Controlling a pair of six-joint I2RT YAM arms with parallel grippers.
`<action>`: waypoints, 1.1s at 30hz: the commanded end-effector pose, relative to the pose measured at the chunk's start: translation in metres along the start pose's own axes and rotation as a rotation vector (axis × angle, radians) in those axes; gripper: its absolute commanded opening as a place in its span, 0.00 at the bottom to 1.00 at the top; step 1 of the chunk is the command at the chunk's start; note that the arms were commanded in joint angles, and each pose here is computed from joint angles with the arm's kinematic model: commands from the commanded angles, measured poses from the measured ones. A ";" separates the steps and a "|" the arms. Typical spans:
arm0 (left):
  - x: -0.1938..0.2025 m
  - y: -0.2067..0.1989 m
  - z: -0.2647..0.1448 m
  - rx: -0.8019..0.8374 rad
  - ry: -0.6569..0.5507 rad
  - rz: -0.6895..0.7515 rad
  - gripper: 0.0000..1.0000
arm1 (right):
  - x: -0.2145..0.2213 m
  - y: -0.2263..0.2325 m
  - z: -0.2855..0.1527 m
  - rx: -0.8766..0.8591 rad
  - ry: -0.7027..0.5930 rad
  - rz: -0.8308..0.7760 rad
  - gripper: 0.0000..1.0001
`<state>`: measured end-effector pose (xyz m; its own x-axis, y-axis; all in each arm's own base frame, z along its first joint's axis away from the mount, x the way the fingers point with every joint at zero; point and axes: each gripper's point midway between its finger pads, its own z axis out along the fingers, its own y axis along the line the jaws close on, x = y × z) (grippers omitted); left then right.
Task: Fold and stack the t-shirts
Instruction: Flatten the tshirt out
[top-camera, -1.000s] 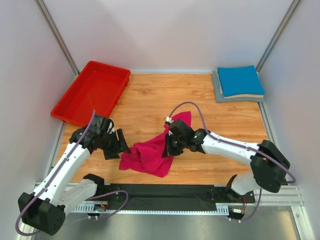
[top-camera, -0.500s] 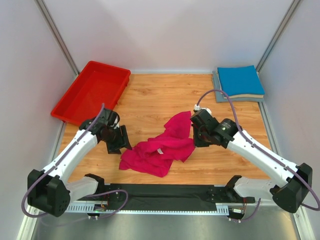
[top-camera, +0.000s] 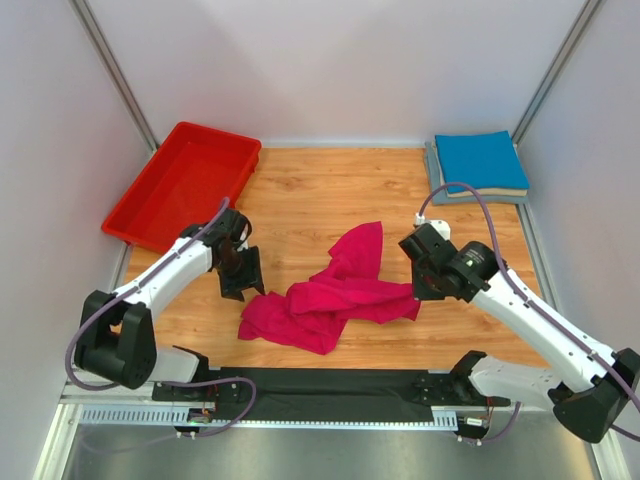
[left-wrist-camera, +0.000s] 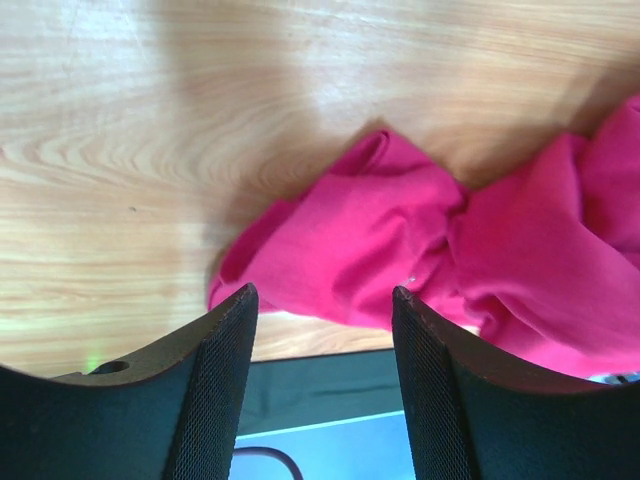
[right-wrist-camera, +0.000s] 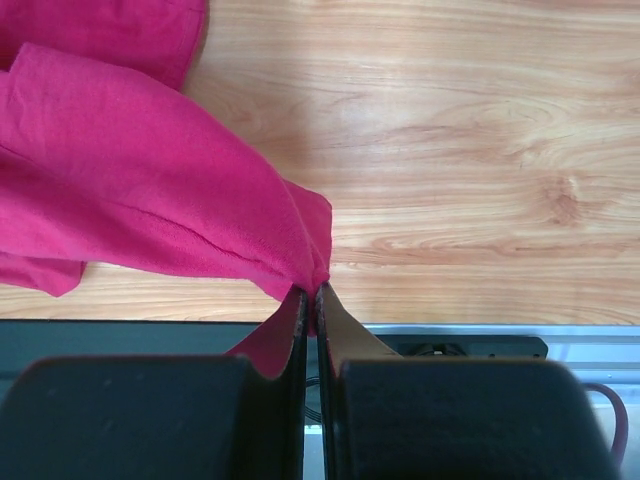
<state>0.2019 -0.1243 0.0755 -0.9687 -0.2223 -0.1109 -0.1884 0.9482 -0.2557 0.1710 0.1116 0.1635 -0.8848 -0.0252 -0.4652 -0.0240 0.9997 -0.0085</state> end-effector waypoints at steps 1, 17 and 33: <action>-0.020 -0.003 0.002 -0.005 -0.043 0.057 0.63 | -0.002 -0.011 -0.004 0.031 -0.030 0.015 0.00; -0.030 -0.025 0.032 0.073 0.050 0.121 0.34 | -0.016 -0.013 -0.012 0.034 -0.064 0.017 0.00; -0.038 -0.026 -0.016 0.044 -0.047 0.093 0.00 | -0.024 -0.012 -0.007 0.055 -0.039 -0.004 0.00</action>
<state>0.2352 -0.1416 0.0813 -0.9843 -0.1169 -0.1322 -0.0731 0.9520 -0.2972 0.1815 0.1028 0.1692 -0.8853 -0.0241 -0.4645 -0.0015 0.9988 -0.0491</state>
